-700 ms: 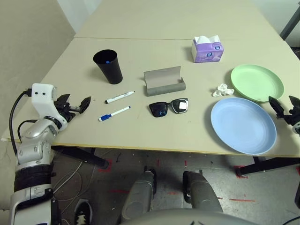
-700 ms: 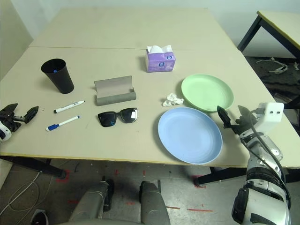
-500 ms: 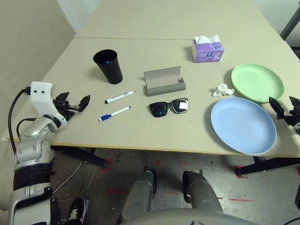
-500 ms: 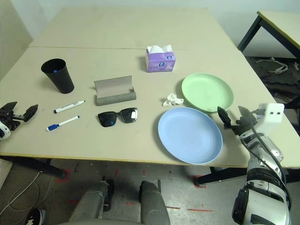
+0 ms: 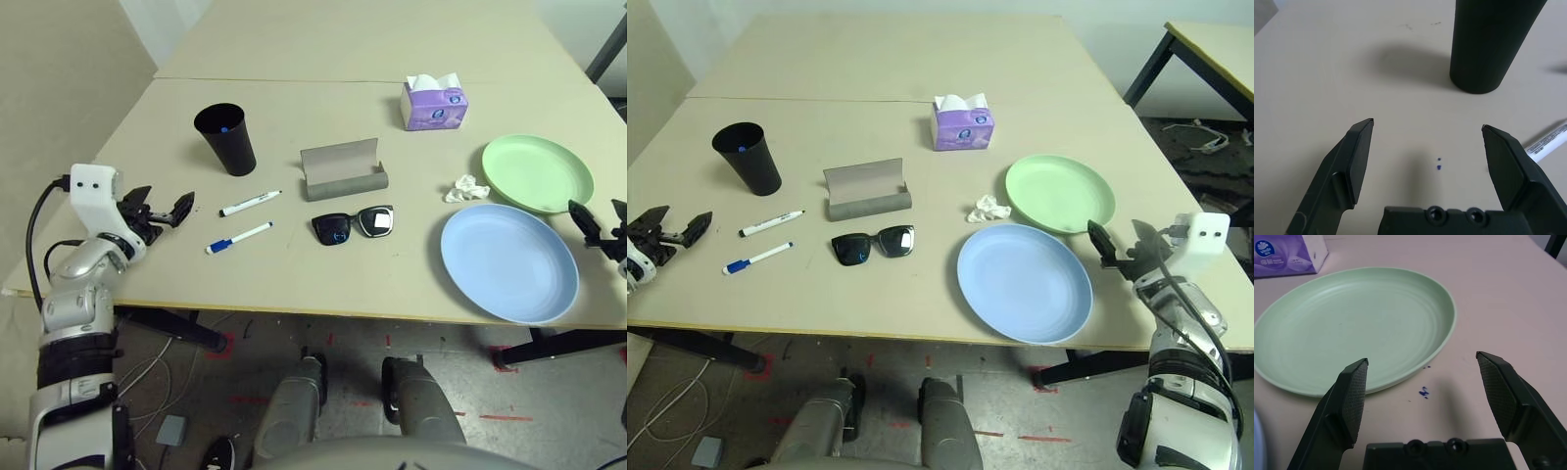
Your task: Organize and tidy the items on the table.
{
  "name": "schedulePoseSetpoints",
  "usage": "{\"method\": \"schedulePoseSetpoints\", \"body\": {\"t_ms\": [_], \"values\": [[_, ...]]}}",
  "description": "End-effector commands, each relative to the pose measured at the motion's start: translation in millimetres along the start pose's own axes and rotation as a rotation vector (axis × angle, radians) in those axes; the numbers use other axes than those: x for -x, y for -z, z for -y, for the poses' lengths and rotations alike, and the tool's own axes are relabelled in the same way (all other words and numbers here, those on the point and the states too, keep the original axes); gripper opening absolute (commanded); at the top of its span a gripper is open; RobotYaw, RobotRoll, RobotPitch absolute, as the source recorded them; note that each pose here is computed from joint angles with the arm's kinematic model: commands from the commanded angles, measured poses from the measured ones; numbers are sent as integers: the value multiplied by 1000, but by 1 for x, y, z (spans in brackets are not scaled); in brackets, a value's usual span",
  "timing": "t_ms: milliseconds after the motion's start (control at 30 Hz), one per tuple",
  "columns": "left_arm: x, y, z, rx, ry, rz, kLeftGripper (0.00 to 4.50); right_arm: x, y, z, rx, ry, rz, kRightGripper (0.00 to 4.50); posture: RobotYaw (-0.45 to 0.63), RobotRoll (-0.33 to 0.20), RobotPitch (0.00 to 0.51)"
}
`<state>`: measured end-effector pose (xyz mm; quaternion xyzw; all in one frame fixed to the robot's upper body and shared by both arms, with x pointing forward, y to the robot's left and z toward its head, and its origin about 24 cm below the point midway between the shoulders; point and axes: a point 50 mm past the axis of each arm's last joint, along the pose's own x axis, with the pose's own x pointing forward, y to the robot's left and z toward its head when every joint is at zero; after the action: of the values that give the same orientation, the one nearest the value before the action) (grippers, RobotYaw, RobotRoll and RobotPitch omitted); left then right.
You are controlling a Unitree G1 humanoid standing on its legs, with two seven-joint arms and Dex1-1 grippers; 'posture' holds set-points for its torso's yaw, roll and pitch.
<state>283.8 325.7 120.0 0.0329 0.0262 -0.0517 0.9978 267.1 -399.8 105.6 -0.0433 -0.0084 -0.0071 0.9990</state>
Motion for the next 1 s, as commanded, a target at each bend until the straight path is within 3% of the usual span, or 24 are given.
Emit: {"method": "schedulePoseSetpoints", "body": {"t_ms": [33,100,267,367,500,633,833,1000], "values": [[3,-9,-2,35,2,97,4480,3,-1,2,10,-9,-5,4500,-87,0,171],[4,-8,-1,55,9,122,4480,3,-1,4,19,-2,-14,4500,-90,0,170],[12,-14,23,91,277,177,4480,4,-3,4,8,-20,-21,4500,-108,0,173],[16,-14,44,41,495,109,4480,8,-8,12,-64,-11,-27,4500,-115,0,169],[17,-14,61,-52,677,43,4480,7,-24,14,-79,-59,-47,4500,-132,0,167],[14,-20,85,-155,901,31,4480,5,-60,17,-63,-159,-94,4500,-150,0,163],[7,-26,95,-198,1037,85,4480,3,-97,6,73,-197,-268,4500,-189,0,163],[2,-29,99,-207,1089,121,4480,16,-95,-16,124,-336,-524,4500,-200,0,168]]}}
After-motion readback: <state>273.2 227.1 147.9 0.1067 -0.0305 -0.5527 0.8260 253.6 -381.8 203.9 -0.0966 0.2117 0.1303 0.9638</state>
